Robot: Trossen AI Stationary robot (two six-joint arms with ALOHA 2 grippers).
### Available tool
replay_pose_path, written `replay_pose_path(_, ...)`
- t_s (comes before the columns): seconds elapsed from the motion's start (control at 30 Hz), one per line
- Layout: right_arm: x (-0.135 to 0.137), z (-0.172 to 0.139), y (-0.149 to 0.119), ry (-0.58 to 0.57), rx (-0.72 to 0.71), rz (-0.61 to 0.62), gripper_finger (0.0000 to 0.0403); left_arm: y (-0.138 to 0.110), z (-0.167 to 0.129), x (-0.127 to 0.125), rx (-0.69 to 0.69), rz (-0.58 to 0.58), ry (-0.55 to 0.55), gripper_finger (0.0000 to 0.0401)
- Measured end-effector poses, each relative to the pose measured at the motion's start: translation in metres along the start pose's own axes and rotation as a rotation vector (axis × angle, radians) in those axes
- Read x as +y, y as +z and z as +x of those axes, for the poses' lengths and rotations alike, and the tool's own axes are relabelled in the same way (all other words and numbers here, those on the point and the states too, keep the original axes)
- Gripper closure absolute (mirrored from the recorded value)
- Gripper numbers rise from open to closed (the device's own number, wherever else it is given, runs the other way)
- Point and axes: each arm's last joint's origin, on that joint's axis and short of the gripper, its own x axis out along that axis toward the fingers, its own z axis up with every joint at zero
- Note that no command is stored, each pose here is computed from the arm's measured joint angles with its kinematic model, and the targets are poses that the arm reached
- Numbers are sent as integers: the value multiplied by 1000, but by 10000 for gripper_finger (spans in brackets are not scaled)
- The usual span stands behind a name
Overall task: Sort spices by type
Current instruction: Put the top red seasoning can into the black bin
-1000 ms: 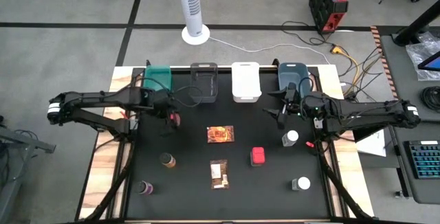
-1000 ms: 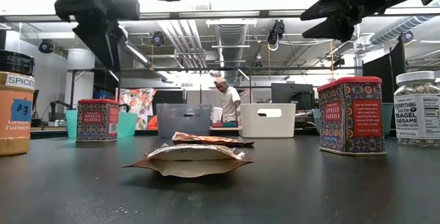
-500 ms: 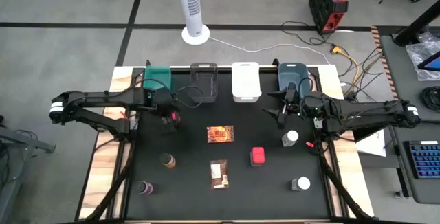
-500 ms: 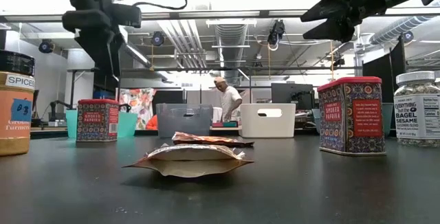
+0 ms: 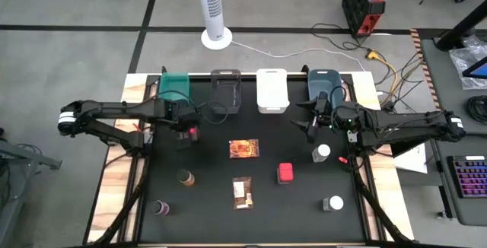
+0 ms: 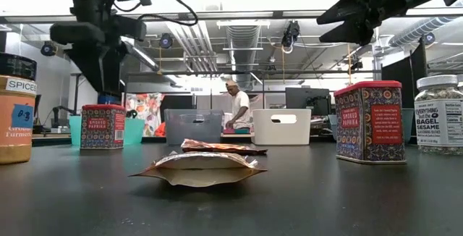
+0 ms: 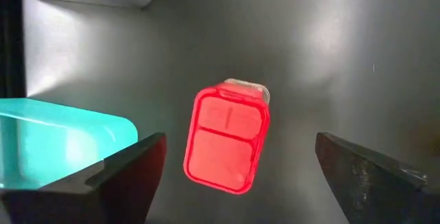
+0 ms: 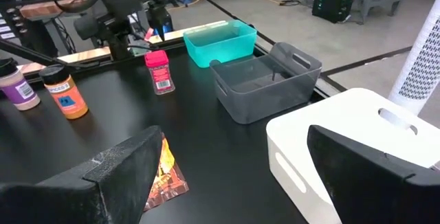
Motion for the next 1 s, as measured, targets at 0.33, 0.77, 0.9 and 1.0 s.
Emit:
replay_pose_path(0.33,0,0,0,0,0,0,48,-2,6,10,15,7,-16,58)
replay_pose_path(0.77,0,0,0,0,1,-1,48,-7,19,14,30,-22,-82,63)
replay_pose_path(0.9,0,0,0,0,1,-1,48,-10,27,12,36,-17,-81,63)
replay_pose_path(1.0,0,0,0,0,1,-1,48,-11,32,11,21,-15,-78,63)
